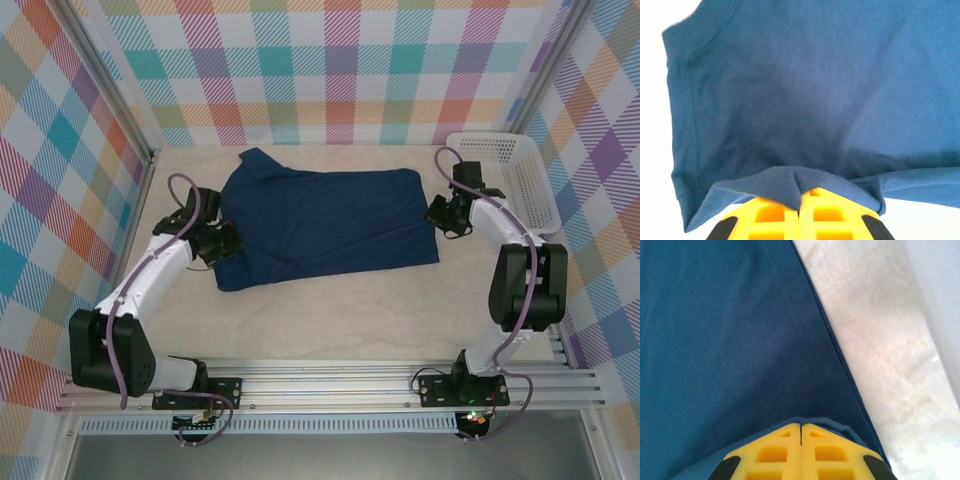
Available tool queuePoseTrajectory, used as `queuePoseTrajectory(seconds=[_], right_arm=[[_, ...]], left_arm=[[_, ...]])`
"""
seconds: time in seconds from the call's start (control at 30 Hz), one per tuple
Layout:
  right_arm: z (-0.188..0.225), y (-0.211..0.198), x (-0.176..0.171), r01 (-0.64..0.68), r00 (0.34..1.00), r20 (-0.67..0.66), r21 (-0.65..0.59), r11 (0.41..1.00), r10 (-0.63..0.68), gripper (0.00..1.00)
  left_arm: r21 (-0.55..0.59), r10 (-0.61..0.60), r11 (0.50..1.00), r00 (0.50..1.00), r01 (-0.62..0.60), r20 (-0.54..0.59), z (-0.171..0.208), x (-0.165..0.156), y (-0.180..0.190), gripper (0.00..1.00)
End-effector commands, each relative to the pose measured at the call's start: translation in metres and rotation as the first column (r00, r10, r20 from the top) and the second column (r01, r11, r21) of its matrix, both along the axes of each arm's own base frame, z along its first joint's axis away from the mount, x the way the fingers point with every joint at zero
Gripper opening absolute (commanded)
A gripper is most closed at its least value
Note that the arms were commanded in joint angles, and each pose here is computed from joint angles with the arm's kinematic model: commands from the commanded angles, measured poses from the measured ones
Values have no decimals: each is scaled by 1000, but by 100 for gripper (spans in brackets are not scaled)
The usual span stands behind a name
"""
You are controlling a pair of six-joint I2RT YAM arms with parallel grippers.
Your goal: Fold the inside-out t-shirt
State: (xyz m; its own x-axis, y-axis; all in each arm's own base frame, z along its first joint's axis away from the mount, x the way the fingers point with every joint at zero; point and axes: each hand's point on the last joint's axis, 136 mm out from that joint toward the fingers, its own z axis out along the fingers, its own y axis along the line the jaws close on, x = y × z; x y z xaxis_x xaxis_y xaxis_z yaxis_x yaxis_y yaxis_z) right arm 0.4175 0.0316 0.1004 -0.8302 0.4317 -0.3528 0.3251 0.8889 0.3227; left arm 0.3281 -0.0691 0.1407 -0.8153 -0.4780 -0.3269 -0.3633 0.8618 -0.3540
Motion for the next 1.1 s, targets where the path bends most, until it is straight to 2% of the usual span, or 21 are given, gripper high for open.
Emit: queuePoseTrajectory(seconds=[0.0,0.27,0.7,1.07], right_arm=[[3,-1,18,-11,1000,21,-49,999,12,0],[-12,-9,22,-22,1000,-12,-140,990,21,0],[-25,-7,38,-47,998,-42,-186,981,40,0],[-39,3,61,-78,996,-53,-225,971,67,2]], left_arm=[[-1,-19,1000,998,20,53,14,28,4,0],[-4,-46,999,997,46,55,18,76,1,0],[-32,-18,999,997,21,69,21,114,12,0],[-19,4,1000,1000,-3,17,-21,153,13,0]])
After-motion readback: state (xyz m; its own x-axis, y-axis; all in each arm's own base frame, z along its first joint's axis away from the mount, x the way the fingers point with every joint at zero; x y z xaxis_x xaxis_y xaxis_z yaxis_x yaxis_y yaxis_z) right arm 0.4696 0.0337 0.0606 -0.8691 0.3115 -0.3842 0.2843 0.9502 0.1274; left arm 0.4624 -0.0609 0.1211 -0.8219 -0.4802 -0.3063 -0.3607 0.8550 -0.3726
